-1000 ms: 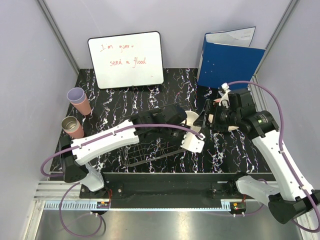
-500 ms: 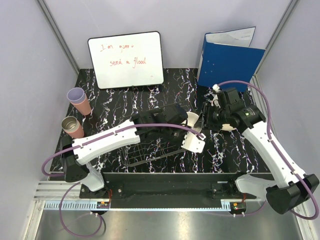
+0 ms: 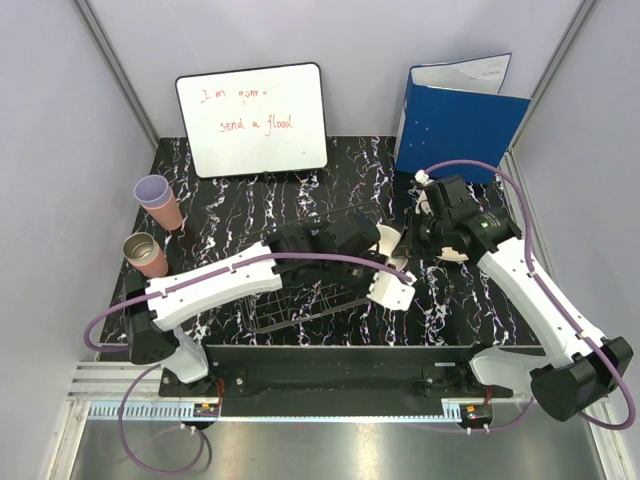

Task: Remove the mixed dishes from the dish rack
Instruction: Pick up the bowl from the dish rack, then place the bowl at the center of the board.

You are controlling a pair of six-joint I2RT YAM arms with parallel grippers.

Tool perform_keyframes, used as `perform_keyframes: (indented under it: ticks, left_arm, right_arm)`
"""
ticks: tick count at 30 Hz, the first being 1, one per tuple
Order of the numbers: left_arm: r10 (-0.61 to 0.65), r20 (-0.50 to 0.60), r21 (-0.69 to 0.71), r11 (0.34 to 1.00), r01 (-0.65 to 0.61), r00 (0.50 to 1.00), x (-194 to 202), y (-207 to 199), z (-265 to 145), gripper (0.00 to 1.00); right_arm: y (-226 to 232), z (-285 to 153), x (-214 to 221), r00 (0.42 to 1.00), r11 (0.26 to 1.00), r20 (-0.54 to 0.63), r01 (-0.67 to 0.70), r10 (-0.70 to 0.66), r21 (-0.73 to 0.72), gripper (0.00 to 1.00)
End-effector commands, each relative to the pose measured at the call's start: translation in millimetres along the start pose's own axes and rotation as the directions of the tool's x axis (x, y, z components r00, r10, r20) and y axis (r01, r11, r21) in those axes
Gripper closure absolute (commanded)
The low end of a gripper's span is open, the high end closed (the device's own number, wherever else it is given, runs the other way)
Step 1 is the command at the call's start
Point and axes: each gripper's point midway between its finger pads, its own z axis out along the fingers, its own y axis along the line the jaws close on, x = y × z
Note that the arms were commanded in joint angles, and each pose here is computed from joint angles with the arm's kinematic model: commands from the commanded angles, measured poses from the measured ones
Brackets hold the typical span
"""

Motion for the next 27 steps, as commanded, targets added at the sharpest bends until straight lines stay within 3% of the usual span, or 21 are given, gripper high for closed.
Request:
perform_keyframes:
  ticks: [1,4,5,6,9,11,14,15,19,22,25,27]
  left_arm:
    - [0.003,0.041,-0.263,0.965,0.008,0.999,-24.5,55.8,-43.0,0.56]
    - [-0.012,0.008,-0.372,0.928,0.014,1.0,-21.8,75.6,-54.8,0.26]
    - [-0.031,0.0,-0.399,0.917,0.028,1.0,-21.1,81.0,-58.0,0.08]
    - [-0.059,-0.02,-0.466,0.884,0.043,0.998,-20.6,95.1,-71.0,0.01]
    - [-0.184,-0.045,-0.622,0.774,0.117,0.982,-6.2,125.1,-91.4,0.01]
    - [-0.266,0.035,-0.71,0.672,0.211,0.963,-5.0,143.3,-110.9,0.01]
    - [-0.427,0.196,-0.799,0.453,0.396,0.883,13.4,166.0,-153.2,0.01]
    - [-0.472,0.247,-0.831,0.346,0.436,0.846,27.5,172.8,-176.4,0.01]
    - [-0.537,0.501,-0.768,0.085,0.635,0.678,50.7,164.5,-208.2,0.01]
    - [-0.521,0.634,-0.694,-0.058,0.717,0.571,66.2,148.2,-223.0,0.01]
    - [-0.498,0.721,-0.62,-0.152,0.77,0.482,81.3,129.5,-228.8,0.01]
    - [-0.501,0.738,-0.601,-0.183,0.778,0.452,92.5,116.4,-226.6,0.01]
  right_arm:
    - [-2.4,-20.8,-31.0,0.989,0.998,0.141,-0.044,0.038,0.037,1.0]
    - [-0.5,-26.9,-38.8,0.986,0.998,0.164,-0.04,0.033,0.042,1.0]
    - [-0.6,-28.1,-41.9,0.985,0.998,0.172,-0.04,0.032,0.047,1.0]
    - [-1.3,-30.1,-45.4,0.982,0.998,0.184,-0.039,0.028,0.058,1.0]
    - [0.2,-36.7,-62.3,0.973,0.996,0.229,-0.048,0.029,0.076,1.0]
    - [-1.2,-39.2,-78.0,0.963,0.993,0.268,-0.055,0.025,0.105,1.0]
    - [0.8,-39.1,-102.1,0.949,0.99,0.314,-0.073,0.033,0.118,1.0]
    - [-3.5,-38.4,-110.4,0.944,0.988,0.326,-0.09,0.044,0.126,1.0]
    - [-16.1,-15.5,-157.5,0.927,0.979,0.355,-0.171,0.122,0.11,1.0]
    - [-41.4,3.7,-191.2,0.903,0.96,0.37,-0.266,0.219,0.082,1.0]
    - [-63.1,20.5,-216.7,0.883,0.942,0.396,-0.317,0.251,0.107,1.0]
    - [-74.5,32.5,-227.1,0.88,0.934,0.402,-0.331,0.254,0.133,1.0]
